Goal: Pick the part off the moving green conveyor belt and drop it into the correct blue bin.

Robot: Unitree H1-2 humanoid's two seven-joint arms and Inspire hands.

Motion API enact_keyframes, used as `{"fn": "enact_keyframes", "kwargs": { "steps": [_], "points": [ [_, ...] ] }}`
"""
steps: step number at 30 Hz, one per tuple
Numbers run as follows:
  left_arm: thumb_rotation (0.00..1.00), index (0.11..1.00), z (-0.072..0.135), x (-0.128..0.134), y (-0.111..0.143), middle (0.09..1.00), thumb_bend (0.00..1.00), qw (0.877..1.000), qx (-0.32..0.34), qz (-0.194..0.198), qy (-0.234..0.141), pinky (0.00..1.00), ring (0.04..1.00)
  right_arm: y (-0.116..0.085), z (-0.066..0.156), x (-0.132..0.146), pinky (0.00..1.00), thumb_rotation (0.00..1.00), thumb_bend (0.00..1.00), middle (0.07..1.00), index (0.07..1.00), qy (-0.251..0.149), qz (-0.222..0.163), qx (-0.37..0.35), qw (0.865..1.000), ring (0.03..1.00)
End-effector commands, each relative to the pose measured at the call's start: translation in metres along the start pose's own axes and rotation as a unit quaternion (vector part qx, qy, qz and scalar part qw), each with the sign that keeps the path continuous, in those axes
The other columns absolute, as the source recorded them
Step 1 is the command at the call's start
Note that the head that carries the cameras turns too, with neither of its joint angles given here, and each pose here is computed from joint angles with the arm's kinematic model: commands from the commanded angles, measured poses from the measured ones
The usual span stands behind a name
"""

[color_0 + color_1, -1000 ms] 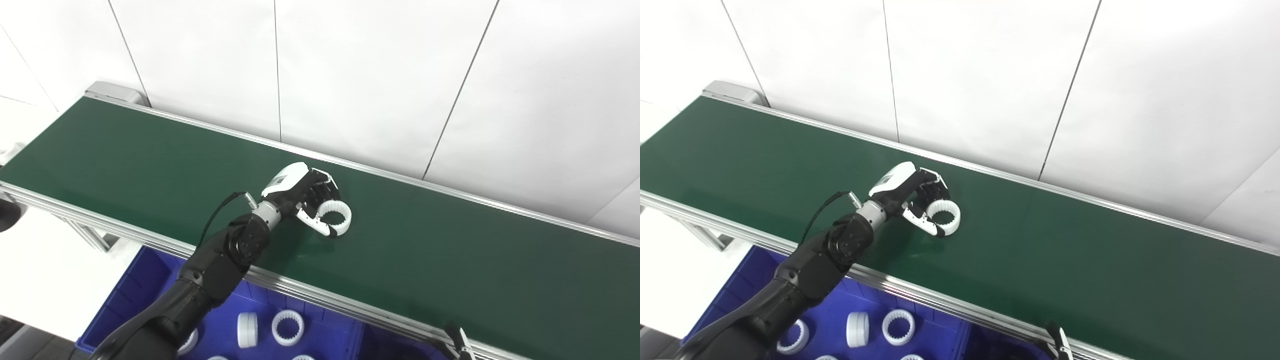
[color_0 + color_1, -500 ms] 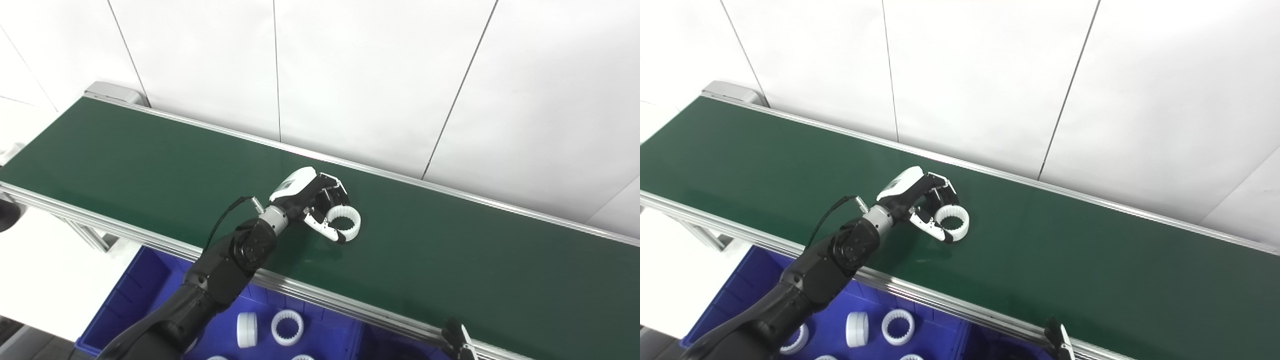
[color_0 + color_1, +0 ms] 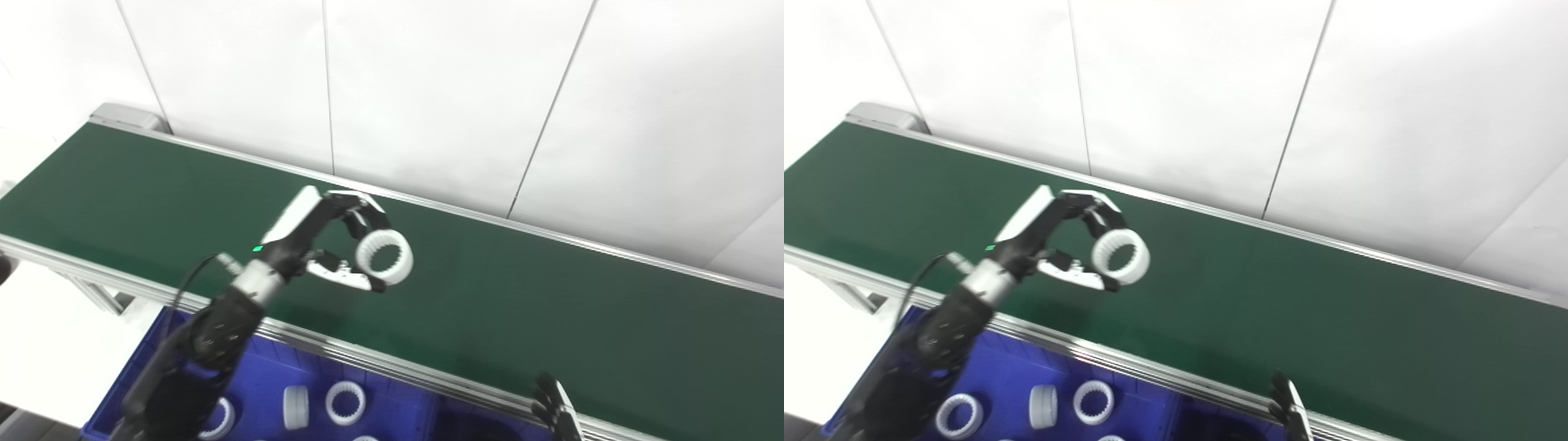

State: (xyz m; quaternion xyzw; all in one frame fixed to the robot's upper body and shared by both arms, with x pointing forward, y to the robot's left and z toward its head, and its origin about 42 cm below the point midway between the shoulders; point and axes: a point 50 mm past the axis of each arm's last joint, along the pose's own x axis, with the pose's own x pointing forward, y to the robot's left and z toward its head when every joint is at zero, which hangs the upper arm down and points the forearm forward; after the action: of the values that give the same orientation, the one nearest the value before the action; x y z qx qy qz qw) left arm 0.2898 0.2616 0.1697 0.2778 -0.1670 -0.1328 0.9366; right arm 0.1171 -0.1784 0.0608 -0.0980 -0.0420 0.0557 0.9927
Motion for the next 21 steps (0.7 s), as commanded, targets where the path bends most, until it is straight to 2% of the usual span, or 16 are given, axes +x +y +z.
{"fn": "enact_keyframes", "kwargs": {
  "steps": [1,6,13,15,18,21],
  "points": [
    [0.00,0.532,0.004,-0.013,0.009,0.497,0.50,1.000,0.002,0.003,-0.024,0.43,0.414,0.000,0.013,-0.002,0.85,0.39,0.85,0.906,0.905,-0.024,-0.009,0.004,1.000,0.883],
    [0.00,0.533,-0.003,-0.041,0.007,0.498,0.50,0.999,0.006,-0.023,-0.030,0.44,0.418,0.001,0.024,-0.004,0.85,0.40,0.85,0.895,0.899,-0.026,-0.011,-0.011,1.000,0.874],
    [0.00,0.532,-0.015,-0.070,-0.006,0.492,0.50,0.997,0.008,-0.075,-0.011,0.45,0.421,0.000,0.040,0.002,0.84,0.43,0.86,0.890,0.904,-0.023,-0.013,-0.010,1.000,0.866],
    [0.00,0.533,-0.022,-0.074,-0.010,0.494,0.50,0.993,0.017,-0.112,-0.006,0.44,0.417,0.000,0.045,0.004,0.85,0.42,0.87,0.884,0.901,-0.025,-0.012,-0.006,1.000,0.867],
    [0.00,0.529,-0.025,-0.074,-0.018,0.495,0.50,0.988,0.035,-0.152,-0.011,0.44,0.420,-0.001,0.051,0.006,0.85,0.42,0.87,0.884,0.902,-0.029,-0.012,-0.004,0.999,0.868],
    [0.00,0.518,-0.028,-0.074,-0.025,0.499,0.50,0.980,0.061,-0.192,-0.001,0.46,0.432,-0.002,0.053,0.007,0.83,0.42,0.87,0.881,0.902,-0.033,-0.015,-0.006,0.999,0.866]
  ]
}}
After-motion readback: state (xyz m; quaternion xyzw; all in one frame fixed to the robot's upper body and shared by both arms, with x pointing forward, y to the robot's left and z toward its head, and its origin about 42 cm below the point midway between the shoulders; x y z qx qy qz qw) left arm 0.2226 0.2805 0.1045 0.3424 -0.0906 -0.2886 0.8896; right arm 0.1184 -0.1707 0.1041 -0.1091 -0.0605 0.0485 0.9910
